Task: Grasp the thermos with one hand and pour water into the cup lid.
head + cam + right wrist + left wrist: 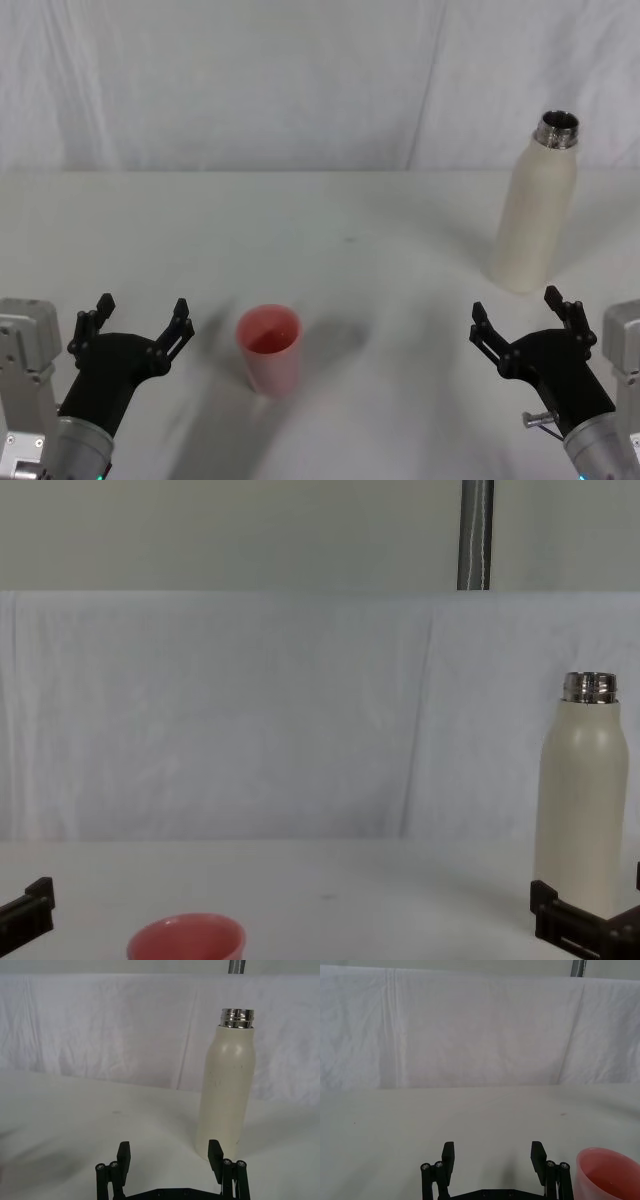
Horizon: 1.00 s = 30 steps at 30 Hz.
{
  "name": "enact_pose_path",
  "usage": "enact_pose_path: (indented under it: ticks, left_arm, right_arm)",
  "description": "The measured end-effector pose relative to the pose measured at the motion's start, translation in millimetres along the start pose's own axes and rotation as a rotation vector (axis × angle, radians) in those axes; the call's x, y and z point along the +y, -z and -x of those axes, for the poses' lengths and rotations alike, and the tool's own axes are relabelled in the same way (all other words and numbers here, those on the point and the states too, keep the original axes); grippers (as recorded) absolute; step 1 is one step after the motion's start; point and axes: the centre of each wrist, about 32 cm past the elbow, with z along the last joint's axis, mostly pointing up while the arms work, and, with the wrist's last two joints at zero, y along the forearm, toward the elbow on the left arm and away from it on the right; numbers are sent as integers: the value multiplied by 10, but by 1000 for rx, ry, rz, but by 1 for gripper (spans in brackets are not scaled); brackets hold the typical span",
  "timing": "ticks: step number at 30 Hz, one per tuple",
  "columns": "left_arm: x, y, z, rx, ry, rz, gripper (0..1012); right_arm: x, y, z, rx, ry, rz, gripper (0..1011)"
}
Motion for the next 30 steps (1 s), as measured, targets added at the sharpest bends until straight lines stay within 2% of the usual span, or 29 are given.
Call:
enact_pose_path:
  ticks: [6, 12, 20, 30]
  left_arm:
    - [0, 0, 0, 0, 0, 0, 1001]
    - [0, 0, 0, 0, 0, 0, 1001]
    - [0, 0, 0, 0, 0, 0, 1001]
    - [0, 0, 0, 0, 0, 0, 1001]
  right_arm:
    - [32, -14, -51, 47, -1, -5, 1001]
    - [101, -40, -177, 88, 13, -10, 1001]
    - [220, -88, -339, 105, 22, -18, 1001]
    - [430, -64, -496, 116, 21, -1, 1001]
